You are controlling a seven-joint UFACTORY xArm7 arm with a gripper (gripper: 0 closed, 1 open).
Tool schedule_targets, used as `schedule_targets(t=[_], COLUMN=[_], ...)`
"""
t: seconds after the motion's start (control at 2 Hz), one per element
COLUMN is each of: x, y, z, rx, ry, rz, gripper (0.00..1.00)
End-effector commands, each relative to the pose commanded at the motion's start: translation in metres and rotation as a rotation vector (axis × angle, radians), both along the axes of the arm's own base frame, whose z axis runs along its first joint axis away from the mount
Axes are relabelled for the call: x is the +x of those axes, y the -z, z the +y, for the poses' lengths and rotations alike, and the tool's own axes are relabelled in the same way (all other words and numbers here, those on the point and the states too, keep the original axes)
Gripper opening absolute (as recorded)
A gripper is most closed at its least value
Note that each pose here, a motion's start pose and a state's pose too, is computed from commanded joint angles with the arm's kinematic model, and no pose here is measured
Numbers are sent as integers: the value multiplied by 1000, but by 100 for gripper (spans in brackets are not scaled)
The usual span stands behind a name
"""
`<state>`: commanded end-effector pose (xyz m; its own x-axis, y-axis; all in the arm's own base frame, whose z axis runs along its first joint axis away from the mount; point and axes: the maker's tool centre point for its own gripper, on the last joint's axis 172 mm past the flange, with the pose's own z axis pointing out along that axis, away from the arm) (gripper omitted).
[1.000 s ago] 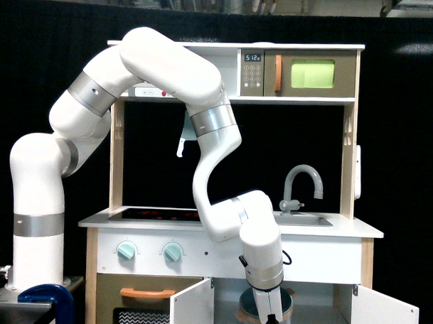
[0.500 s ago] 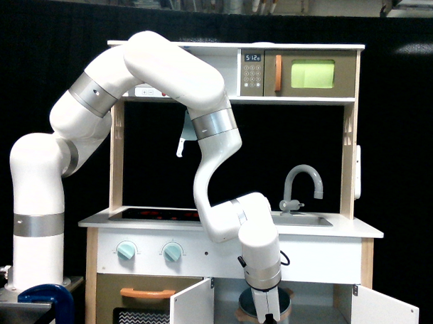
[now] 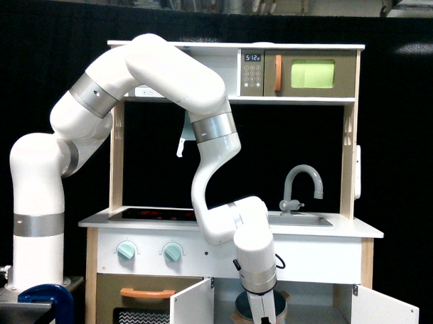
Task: Put the bowl inside the kitchen cabinet
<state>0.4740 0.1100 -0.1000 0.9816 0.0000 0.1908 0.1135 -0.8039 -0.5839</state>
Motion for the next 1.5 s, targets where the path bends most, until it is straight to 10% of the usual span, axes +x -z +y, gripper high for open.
schedule_targets(t=[0.5,1.5], x=[3,-10], y=[0,0], z=[3,-9], rx=[0,0], ry=[0,0], rz=[0,0], gripper=[100,100])
